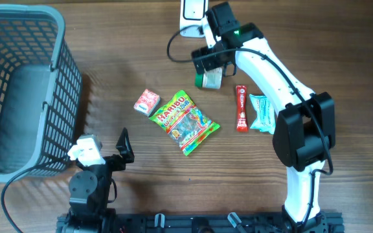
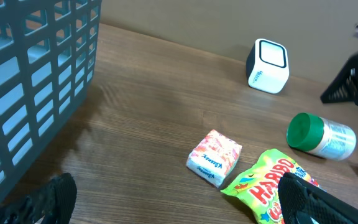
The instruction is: Scan the item barcode
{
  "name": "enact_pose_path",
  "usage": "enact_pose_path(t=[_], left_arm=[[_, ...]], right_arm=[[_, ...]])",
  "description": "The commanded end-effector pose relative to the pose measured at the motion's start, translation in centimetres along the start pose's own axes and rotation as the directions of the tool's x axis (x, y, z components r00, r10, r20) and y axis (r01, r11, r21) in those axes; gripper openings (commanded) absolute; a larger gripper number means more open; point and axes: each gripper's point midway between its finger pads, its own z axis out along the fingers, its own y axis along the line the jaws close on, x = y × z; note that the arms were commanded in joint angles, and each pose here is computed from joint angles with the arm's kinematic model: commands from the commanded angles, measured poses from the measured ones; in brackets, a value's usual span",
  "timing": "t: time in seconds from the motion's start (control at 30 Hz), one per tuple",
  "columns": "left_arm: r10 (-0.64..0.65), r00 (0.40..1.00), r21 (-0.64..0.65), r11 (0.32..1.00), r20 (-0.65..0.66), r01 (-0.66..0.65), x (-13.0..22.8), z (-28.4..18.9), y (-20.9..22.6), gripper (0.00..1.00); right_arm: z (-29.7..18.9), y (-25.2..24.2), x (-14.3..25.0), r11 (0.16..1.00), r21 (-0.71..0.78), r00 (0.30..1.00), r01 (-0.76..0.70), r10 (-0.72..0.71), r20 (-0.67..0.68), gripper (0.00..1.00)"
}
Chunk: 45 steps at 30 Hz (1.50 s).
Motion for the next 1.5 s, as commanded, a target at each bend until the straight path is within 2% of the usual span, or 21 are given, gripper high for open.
enact_pose_path(t=[0.0,0.03,0.1,0.23,0.3,0.37,0.57,0.77,0.93,1.2,1.47], left_arm=[[-0.01,1.0,0.0,1.0,-0.001,0.01,0.2,0.1,0.0,1.0],[-0.01,1.0,0.0,1.0,-0.001,0.01,0.2,0.1,0.0,1.0],[-0.01,1.0,0.0,1.0,-0.001,0.01,0.2,0.1,0.0,1.0],[-0.01,1.0,0.0,1.0,-0.001,0.01,0.2,0.1,0.0,1.0],[-0.01,1.0,0.0,1.0,-0.001,0.01,0.2,0.1,0.0,1.0],[-0.01,1.0,0.0,1.0,-0.001,0.01,0.2,0.1,0.0,1.0],[-0.01,1.0,0.0,1.0,-0.001,0.01,0.2,0.1,0.0,1.0],[-0.01,1.0,0.0,1.0,-0.001,0.01,0.2,0.1,0.0,1.0],[-0.01,1.0,0.0,1.0,-0.001,0.01,0.2,0.1,0.0,1.0],[-0.01,1.0,0.0,1.0,-0.001,0.01,0.2,0.1,0.0,1.0],[-0.01,1.0,0.0,1.0,-0.001,0.01,0.2,0.1,0.0,1.0]], right_arm=[[-0.3,0.9,2.1,0.822,0.031,0.818,-0.568,0.569,-0.082,1.0],[-0.4,1.5,3.3,0.752,0.075,0.745,-0.655,0.659,-0.107,1.0],[-0.6,3.2,4.7,0.745,0.102,0.731,-0.659,0.666,-0.146,1.0],[-1.1,3.0,6.7,0.799,0.25,0.806,-0.547,0.583,-0.098,1.0],[-1.8,1.1,6.4,0.812,0.368,0.872,-0.454,0.489,-0.003,1.0],[-2.1,-0.2,5.3,0.797,0.419,0.891,-0.436,0.446,0.08,1.0],[-0.5,2.2,3.7,0.891,0.285,0.933,-0.354,0.356,0.046,1.0],[-0.2,3.2,4.3,0.9,0.236,0.926,-0.367,0.378,-0.001,1.0],[-0.4,3.0,5.7,0.905,0.26,0.929,-0.338,0.364,-0.059,1.0],[2.0,2.6,6.0,0.903,0.251,0.931,-0.35,0.365,-0.017,1.0],[1.8,1.5,5.0,0.896,0.298,0.942,-0.33,0.333,0.043,1.0]])
